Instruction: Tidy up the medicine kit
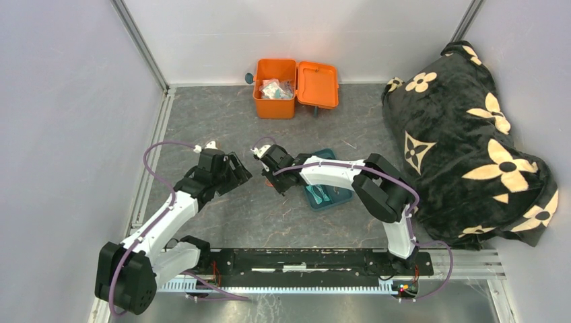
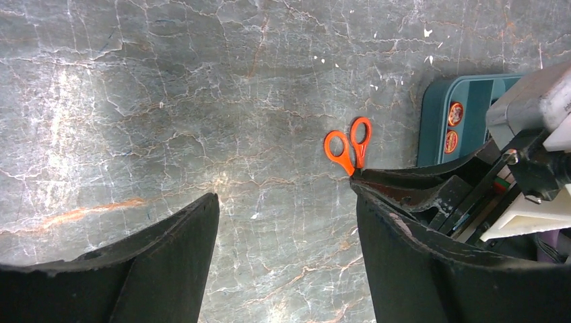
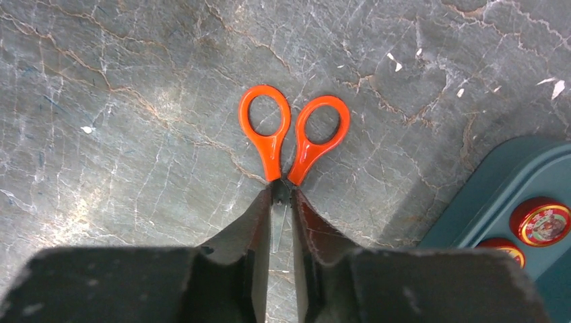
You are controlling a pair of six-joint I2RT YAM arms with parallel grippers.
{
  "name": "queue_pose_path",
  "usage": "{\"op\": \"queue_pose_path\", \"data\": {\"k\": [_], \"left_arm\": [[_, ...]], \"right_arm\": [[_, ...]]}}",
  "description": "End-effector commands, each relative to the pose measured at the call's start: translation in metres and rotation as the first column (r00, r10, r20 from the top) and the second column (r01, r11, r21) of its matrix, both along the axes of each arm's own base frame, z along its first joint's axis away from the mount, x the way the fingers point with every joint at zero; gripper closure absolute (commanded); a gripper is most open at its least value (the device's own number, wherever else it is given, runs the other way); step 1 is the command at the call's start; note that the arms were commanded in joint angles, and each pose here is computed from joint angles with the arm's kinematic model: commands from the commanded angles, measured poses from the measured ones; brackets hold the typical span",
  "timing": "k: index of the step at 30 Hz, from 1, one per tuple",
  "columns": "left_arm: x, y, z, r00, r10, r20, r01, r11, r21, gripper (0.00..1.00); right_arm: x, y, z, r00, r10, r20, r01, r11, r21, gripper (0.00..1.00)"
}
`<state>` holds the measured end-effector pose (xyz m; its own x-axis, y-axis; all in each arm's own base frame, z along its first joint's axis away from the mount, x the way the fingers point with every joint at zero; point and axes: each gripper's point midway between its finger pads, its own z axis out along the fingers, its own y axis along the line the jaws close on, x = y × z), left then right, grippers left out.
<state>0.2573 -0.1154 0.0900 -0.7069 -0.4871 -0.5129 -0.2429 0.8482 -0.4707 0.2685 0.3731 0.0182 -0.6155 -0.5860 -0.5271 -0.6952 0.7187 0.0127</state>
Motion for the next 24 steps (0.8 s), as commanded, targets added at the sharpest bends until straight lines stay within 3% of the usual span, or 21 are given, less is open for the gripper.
{"op": "queue_pose_path", "data": {"k": [1,4,8,13,20,24], "left_arm": [[0.004,-0.003,0.001,1.0,0.025,0.012,-0.025,0.999,-0.04,0.2],[0.003,-0.004,-0.002,1.0,0.024,0.007,-0.024,0.999,-0.046,0.2],[0.004,-0.013,-0.008,1.0,-0.005,0.003,0.005,0.997,-0.083,0.2],[0.011,-0.028,-0.008,0.999,-0.048,0.02,0.05,0.988,-0.145,0.2],[0.016,-0.049,-0.013,0.992,-0.122,0.026,0.124,0.968,-0.218,0.26],[0.016,-0.052,-0.022,0.991,-0.135,0.007,0.133,0.965,-0.225,0.29]], "right_arm": [[-0.008,-0.021,-0.025,0.999,-0.011,-0.031,0.008,0.995,-0.099,0.86],[-0.009,-0.023,-0.023,0.999,-0.034,-0.016,0.033,0.997,-0.069,1.0],[-0.002,-0.015,0.007,0.996,-0.072,0.044,0.069,0.996,0.065,1.0],[-0.003,-0.003,0.033,0.997,-0.067,0.029,0.059,0.977,0.204,1.0],[-0.012,0.0,0.036,0.998,-0.057,-0.026,0.062,0.954,0.294,1.0],[-0.007,-0.006,0.04,0.997,-0.081,-0.004,0.079,0.958,0.277,1.0]]}}
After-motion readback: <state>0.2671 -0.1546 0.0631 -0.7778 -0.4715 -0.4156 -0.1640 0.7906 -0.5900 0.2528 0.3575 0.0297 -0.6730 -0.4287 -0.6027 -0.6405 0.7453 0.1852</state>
